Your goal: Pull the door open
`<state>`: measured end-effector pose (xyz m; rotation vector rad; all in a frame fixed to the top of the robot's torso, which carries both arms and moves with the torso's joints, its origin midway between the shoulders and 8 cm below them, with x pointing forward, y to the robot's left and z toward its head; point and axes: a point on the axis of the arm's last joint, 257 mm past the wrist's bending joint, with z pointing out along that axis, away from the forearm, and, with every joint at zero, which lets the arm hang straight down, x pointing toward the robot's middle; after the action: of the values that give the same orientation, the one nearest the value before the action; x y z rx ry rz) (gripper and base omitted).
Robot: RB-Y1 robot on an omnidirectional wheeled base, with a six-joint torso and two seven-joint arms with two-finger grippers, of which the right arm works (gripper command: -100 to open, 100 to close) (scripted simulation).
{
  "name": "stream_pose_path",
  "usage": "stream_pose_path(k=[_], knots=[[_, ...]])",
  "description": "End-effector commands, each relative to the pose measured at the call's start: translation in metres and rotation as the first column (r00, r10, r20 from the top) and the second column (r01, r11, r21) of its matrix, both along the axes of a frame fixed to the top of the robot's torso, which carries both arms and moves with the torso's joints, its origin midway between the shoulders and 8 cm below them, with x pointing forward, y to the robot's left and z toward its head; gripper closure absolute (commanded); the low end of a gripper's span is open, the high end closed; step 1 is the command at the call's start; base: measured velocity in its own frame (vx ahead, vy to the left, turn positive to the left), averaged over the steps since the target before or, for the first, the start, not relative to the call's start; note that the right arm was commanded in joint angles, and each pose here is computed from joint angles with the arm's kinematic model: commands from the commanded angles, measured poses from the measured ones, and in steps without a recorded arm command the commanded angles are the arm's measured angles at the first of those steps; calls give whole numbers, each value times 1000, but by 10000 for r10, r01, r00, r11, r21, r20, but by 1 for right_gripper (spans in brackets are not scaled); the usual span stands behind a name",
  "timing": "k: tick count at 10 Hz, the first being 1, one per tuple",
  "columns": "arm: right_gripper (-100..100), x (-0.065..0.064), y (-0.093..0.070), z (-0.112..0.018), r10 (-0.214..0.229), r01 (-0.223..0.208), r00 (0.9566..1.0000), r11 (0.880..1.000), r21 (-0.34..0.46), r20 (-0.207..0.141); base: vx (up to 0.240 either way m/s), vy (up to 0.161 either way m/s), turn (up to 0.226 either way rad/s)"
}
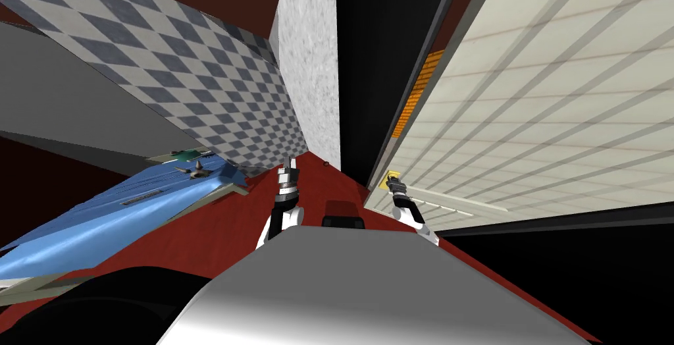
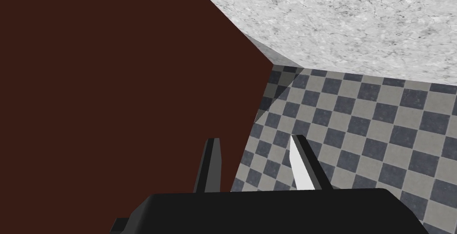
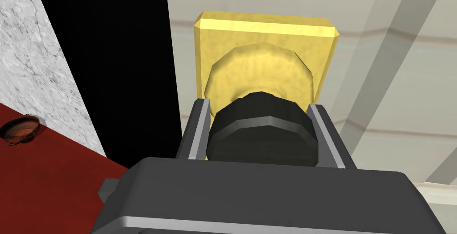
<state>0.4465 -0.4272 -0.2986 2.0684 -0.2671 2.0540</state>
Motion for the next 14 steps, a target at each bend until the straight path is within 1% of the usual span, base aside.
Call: stream_pose_path(k=[1, 4, 5, 6, 8, 11, 14], knots=[[100, -2, 1, 2, 168, -169, 9998, 9998, 95, 82, -243, -23, 139], [100, -6, 4, 2, 436, -438, 9990, 9988, 217, 101, -220, -40, 143], [100, -6, 2, 0, 363, -363, 9993, 9992, 178, 26, -94, -1, 26], [100, -9, 4, -2, 495, -494, 9988, 9986, 202, -2, -139, -22, 86], [100, -11, 6, -1, 649, -649, 9979, 9977, 193, 26, -201, -54, 131], [100, -16, 11, 1, 935, -936, 9956, 9954, 190, 67, -217, -59, 124], [100, -21, 16, 2, 1280, -1282, 9917, 9915, 208, 96, -237, -55, 136]])
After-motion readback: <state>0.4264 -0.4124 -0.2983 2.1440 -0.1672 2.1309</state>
